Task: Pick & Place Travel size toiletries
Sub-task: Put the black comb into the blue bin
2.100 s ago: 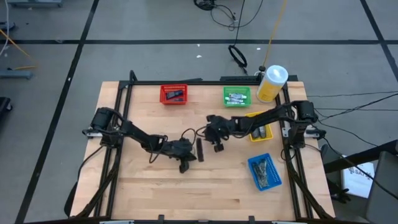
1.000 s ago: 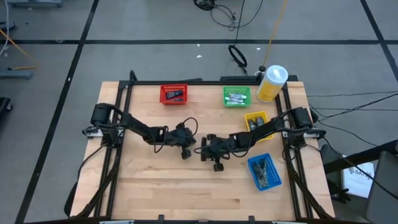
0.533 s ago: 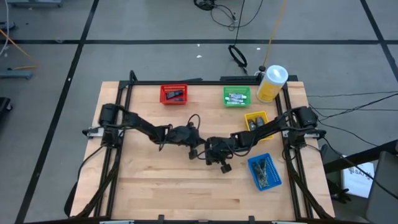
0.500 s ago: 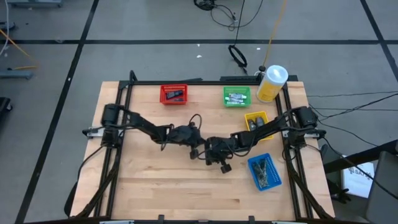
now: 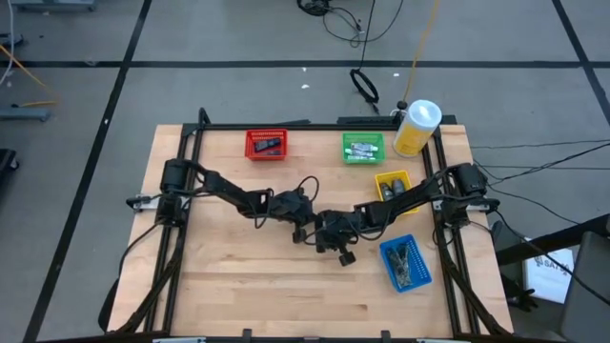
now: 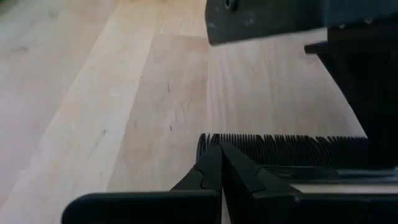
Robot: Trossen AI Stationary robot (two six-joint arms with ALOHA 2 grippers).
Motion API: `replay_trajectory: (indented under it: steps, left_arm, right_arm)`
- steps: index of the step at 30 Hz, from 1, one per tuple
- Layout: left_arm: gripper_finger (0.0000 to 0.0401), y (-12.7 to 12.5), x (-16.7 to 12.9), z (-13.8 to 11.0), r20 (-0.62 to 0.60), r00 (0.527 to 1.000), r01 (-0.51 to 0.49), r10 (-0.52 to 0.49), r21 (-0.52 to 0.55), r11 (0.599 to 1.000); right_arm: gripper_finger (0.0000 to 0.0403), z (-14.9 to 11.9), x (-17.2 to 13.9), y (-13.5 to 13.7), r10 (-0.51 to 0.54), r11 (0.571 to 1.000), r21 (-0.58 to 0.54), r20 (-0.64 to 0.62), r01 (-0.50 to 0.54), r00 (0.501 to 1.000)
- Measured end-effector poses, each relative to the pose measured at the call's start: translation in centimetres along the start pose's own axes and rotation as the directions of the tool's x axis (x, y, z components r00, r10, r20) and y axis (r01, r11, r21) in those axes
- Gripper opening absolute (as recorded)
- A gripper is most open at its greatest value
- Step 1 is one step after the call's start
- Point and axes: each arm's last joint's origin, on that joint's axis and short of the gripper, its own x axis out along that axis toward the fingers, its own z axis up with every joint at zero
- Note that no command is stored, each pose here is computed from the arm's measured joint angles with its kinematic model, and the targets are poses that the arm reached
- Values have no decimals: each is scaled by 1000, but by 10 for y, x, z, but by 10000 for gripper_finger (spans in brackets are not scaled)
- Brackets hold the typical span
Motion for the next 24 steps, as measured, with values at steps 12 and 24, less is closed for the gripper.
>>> replay_trajectory:
  steps: [12, 24]
  left_arm:
    - [0, -48, -29, -4, -216, 976, -34, 19, -67, 997]
    - [0, -86, -54, -3, -245, 969, -63, 21, -167, 984]
  right_arm:
    - [0, -11, -3, -5, 24, 1000, 8, -92, -23, 995]
    - [0, -6, -24, -21, -110, 993, -57, -108, 104, 988]
